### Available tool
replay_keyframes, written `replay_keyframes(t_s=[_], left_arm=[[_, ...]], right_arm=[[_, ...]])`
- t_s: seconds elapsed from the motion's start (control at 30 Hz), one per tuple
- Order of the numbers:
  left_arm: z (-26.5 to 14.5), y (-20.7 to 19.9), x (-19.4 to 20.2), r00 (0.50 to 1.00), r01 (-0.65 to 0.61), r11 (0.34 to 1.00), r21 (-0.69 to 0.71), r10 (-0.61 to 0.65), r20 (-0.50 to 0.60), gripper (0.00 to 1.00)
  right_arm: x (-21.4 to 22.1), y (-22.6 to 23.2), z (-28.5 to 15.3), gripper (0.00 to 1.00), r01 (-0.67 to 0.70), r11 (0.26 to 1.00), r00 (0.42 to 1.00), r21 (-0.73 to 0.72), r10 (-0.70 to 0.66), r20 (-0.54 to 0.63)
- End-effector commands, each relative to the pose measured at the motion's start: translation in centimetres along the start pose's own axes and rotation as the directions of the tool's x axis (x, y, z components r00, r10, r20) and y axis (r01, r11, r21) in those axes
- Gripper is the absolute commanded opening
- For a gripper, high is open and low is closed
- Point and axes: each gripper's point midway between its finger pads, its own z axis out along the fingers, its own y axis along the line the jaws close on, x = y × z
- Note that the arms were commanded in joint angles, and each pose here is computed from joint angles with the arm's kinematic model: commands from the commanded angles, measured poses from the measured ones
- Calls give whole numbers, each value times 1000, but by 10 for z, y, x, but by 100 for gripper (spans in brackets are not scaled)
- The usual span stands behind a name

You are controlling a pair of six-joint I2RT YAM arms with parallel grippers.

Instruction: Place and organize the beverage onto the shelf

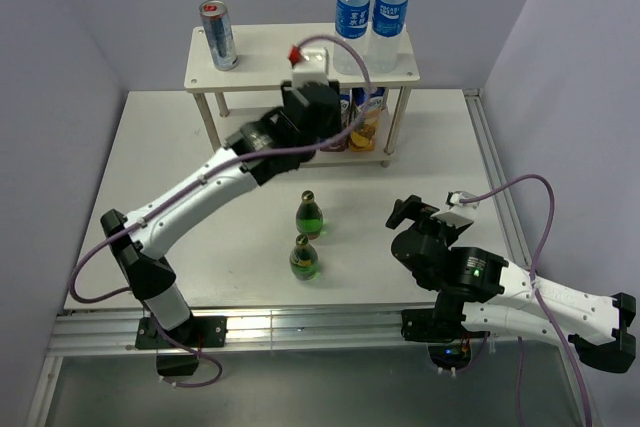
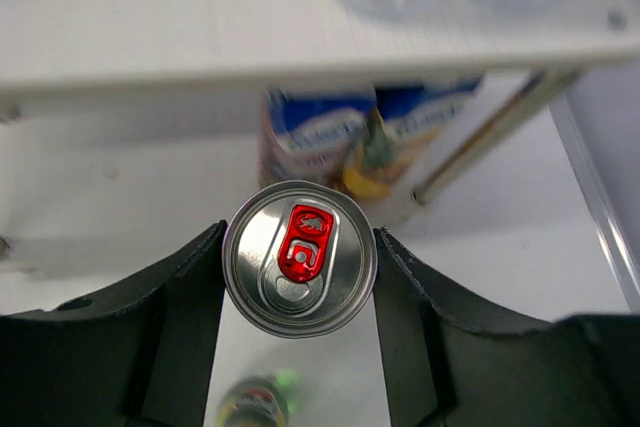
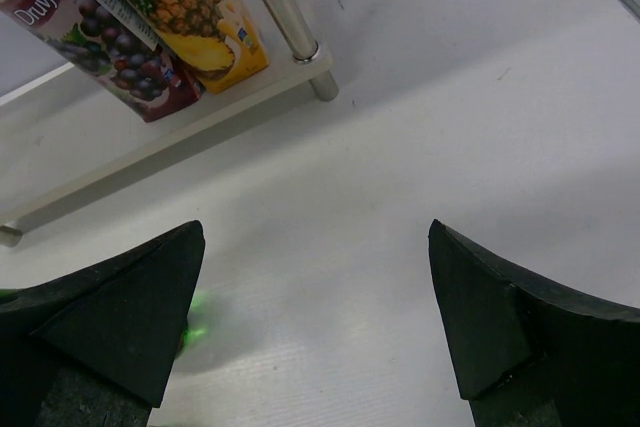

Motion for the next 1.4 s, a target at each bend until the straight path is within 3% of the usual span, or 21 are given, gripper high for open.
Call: replay_keyframes(t_s=[0.0, 0.17, 0.47, 0.83, 1.37], left_arm=[[-36, 25, -116, 977, 74, 996, 56, -83, 196, 0], [-43, 58, -181, 950, 80, 997, -1, -76, 303, 0], [-60, 82, -221, 909, 99, 995, -24, -80, 409, 0], [-35, 110, -238, 894, 86, 992, -94, -35, 447, 0], [20, 136, -228, 910, 78, 989, -129, -18, 415, 0]], right_arm=[[-7, 1, 1, 100, -40, 999, 998, 6, 39, 41], [-8, 0, 1, 100, -41, 999, 998, 8, 41, 42], [-8, -1, 1, 100, -41, 999, 998, 13, 40, 45], [-6, -2, 1, 100, -45, 999, 998, 17, 44, 42], [-3, -1, 2, 100, -36, 999, 999, 20, 35, 39]])
